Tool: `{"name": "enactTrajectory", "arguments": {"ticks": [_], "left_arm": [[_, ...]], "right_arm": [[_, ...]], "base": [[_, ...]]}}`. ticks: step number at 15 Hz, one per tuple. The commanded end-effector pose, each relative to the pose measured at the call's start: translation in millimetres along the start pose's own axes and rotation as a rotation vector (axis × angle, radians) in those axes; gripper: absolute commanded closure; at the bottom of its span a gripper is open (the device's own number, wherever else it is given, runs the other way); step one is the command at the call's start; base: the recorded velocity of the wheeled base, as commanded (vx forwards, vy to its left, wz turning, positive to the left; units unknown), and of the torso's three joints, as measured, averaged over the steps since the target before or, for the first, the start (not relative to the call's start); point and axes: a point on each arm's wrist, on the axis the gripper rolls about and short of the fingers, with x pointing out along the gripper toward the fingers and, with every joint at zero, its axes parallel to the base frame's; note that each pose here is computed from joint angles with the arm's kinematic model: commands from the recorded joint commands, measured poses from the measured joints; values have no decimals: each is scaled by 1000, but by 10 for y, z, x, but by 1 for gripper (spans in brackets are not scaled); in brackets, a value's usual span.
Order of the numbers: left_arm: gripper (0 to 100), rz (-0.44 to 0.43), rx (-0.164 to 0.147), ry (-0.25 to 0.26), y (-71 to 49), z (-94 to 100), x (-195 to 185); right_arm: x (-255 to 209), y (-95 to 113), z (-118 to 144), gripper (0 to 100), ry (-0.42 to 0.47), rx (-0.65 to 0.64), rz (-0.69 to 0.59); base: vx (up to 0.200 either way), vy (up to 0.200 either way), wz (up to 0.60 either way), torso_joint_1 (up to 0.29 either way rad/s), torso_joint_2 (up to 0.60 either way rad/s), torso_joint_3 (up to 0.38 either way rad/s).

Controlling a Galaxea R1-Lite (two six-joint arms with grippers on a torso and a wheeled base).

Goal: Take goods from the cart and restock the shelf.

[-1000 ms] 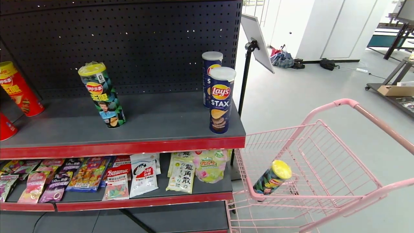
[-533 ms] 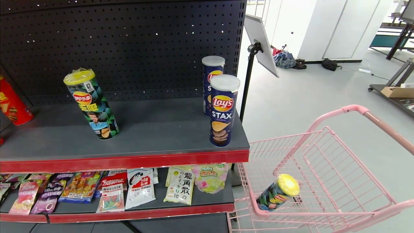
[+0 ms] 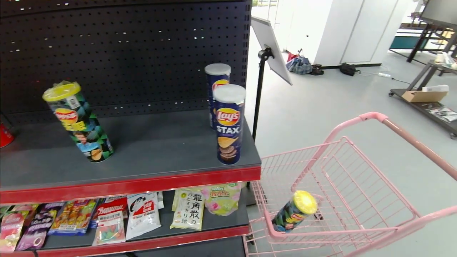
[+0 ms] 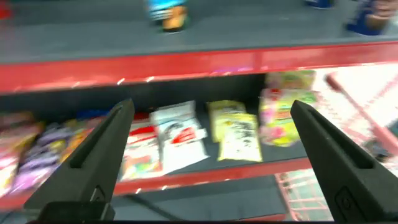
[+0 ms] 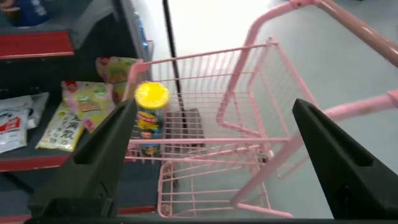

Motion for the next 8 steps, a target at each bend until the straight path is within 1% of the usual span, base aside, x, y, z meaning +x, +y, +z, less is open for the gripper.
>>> {"name": "enactTrajectory", "arguments": {"ticks": [1, 3, 8], "left_arm": [[0, 1, 0, 1, 0, 0, 1], [0, 1, 0, 1, 0, 0, 1], [0, 1, 0, 1, 0, 0, 1]], "right_arm": [[0, 0, 0, 0, 0, 0, 1], [0, 0, 0, 0, 0, 0, 1], [0, -1, 0, 0, 0, 2, -3]], "base": [[0, 0, -600, 17, 2, 2], [0, 0, -600, 10, 2, 2], [0, 0, 0, 0, 0, 0]]}}
